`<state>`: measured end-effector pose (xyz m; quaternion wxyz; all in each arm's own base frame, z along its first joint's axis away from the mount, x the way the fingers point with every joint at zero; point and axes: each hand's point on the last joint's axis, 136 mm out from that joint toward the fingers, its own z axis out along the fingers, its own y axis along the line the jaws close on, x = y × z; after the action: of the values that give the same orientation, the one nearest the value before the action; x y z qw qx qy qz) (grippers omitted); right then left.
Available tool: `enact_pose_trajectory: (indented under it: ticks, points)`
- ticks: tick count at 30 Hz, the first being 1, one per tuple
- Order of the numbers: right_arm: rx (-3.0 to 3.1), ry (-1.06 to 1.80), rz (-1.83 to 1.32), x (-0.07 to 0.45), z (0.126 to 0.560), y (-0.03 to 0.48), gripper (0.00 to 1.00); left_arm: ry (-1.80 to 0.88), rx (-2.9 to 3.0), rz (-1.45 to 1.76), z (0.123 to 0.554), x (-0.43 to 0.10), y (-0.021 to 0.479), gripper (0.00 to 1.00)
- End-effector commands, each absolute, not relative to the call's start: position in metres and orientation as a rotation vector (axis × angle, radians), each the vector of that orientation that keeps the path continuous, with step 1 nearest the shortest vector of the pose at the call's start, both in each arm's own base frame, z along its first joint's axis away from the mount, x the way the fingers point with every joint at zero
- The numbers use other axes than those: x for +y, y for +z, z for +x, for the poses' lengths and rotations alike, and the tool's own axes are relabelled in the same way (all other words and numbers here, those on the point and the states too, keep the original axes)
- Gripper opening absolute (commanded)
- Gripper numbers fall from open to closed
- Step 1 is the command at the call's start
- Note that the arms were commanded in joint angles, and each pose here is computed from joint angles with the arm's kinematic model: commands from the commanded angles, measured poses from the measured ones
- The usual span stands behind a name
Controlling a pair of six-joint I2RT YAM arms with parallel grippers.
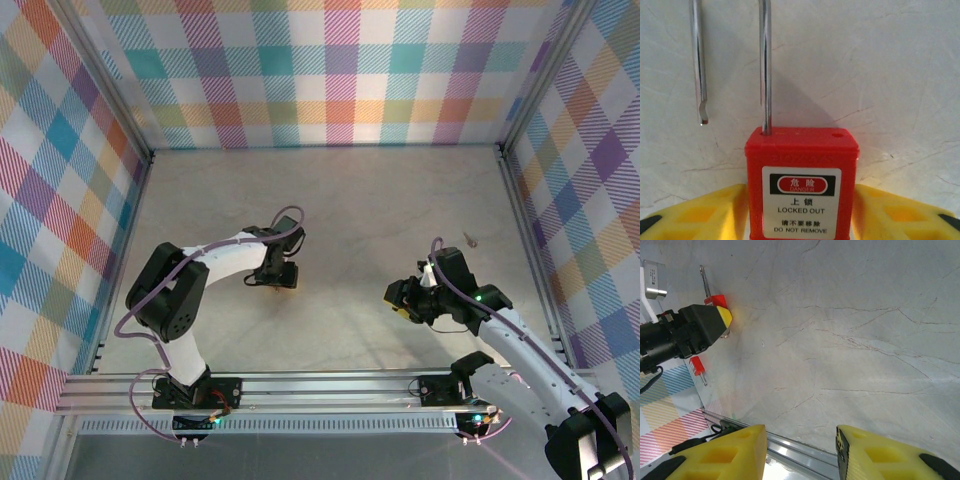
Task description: Unlock with the key
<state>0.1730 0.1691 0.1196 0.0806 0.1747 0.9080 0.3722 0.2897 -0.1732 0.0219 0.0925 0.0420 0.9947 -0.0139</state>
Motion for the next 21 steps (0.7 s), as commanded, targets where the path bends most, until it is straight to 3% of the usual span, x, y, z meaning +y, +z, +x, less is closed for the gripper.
enact_pose_trajectory:
  ticks: [1,12,17,21]
  points:
    - [2.729,1.088,0.528,0.165,0.169,0.116,0.43,-0.144,2.922,0.036,0.292,-0.172,0.046,0.59]
    - [2.731,0.899,0.607,0.135,0.175,0.122,0.64,-0.481,2.532,-0.007,0.317,-0.182,0.174,0.72]
    - [2.662,0.771,0.748,0.085,0.222,0.137,0.67,-0.668,2.224,0.121,0.319,-0.193,0.265,0.87]
    - [2.624,0.510,0.887,0.008,0.283,0.134,0.67,-0.724,2.022,0.237,0.309,-0.194,0.334,0.94]
